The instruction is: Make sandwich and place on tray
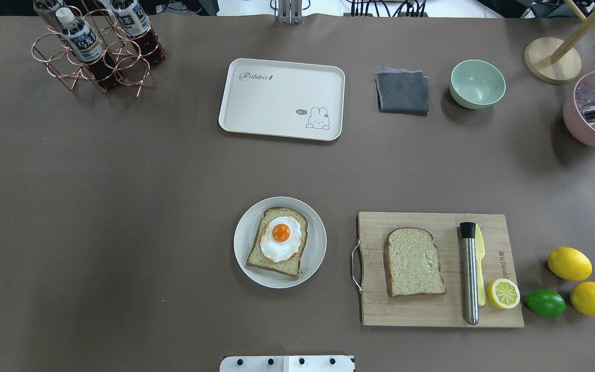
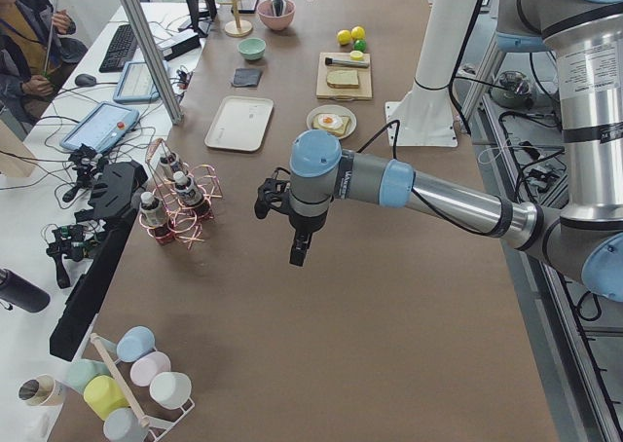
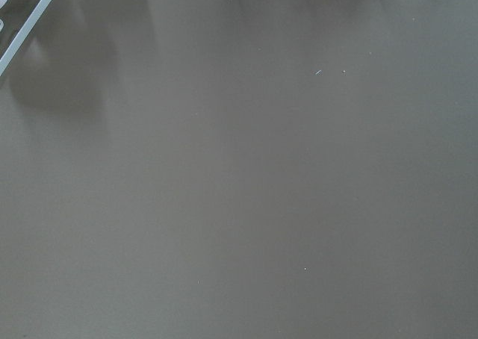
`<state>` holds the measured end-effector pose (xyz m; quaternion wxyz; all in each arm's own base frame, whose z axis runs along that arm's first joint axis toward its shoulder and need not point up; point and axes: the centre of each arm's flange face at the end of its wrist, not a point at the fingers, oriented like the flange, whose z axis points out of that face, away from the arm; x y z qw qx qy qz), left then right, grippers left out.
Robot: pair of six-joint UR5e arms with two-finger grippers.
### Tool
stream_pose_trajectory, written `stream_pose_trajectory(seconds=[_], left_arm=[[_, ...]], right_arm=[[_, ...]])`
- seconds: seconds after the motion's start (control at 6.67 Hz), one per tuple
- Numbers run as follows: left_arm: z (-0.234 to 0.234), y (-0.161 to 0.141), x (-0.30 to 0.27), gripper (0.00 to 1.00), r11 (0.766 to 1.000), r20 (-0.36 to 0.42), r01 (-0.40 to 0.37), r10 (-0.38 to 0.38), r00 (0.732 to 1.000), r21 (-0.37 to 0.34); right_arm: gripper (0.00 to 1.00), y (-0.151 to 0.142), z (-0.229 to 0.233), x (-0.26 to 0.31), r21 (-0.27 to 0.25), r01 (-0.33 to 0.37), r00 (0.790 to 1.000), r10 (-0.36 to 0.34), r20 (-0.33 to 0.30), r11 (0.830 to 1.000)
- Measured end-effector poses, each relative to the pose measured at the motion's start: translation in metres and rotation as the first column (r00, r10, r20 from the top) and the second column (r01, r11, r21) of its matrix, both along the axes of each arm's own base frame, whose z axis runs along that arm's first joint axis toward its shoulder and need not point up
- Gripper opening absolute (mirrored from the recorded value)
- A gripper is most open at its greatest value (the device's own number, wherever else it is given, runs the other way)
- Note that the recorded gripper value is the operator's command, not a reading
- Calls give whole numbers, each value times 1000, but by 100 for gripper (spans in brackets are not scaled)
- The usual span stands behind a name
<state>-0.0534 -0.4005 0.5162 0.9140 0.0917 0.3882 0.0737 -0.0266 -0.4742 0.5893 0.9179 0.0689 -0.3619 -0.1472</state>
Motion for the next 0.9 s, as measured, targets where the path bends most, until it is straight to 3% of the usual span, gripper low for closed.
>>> stream_pose_trajectory(seconds=[0.45,0.9], left_arm=[[0,1,2,97,1000,-2,-7,7,1000,2],[3,4,4,97,1000,-4,-13,13,1000,-4]], right_arm=[[100,5,-22,-12,6,-1,999,1,33,1000],[100,35,-121,-104,-130,-76,990,90,105,989]])
